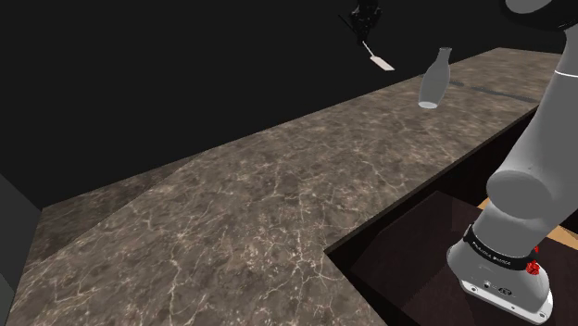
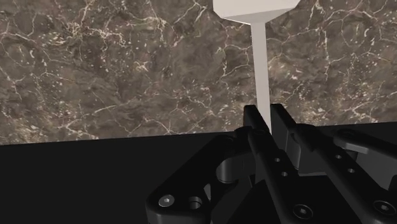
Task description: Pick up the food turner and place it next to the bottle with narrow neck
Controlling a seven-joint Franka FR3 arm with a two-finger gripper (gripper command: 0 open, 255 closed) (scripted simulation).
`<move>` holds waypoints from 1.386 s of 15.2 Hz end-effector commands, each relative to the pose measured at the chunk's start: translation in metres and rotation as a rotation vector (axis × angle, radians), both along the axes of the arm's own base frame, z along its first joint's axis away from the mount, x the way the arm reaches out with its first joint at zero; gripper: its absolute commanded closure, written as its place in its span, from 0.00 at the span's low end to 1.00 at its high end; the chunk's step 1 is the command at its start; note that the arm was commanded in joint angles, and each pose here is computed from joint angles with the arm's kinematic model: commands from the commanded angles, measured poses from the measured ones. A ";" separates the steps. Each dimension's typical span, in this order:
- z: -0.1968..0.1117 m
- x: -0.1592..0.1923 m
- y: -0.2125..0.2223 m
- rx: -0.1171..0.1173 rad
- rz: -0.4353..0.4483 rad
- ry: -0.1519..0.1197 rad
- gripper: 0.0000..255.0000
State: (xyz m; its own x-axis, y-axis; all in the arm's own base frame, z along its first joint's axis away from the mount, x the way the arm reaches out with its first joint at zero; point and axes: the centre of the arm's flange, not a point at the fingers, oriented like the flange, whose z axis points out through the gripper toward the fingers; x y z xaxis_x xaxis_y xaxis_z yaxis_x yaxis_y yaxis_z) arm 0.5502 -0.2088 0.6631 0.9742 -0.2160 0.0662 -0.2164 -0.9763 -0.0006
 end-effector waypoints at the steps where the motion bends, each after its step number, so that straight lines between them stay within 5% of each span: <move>1: 0.001 -0.005 -0.027 0.000 0.002 0.000 1.00; 14: 0.001 -0.043 -0.190 0.000 0.002 0.000 1.00; 21: -0.036 -0.043 -0.190 0.000 0.002 0.000 1.00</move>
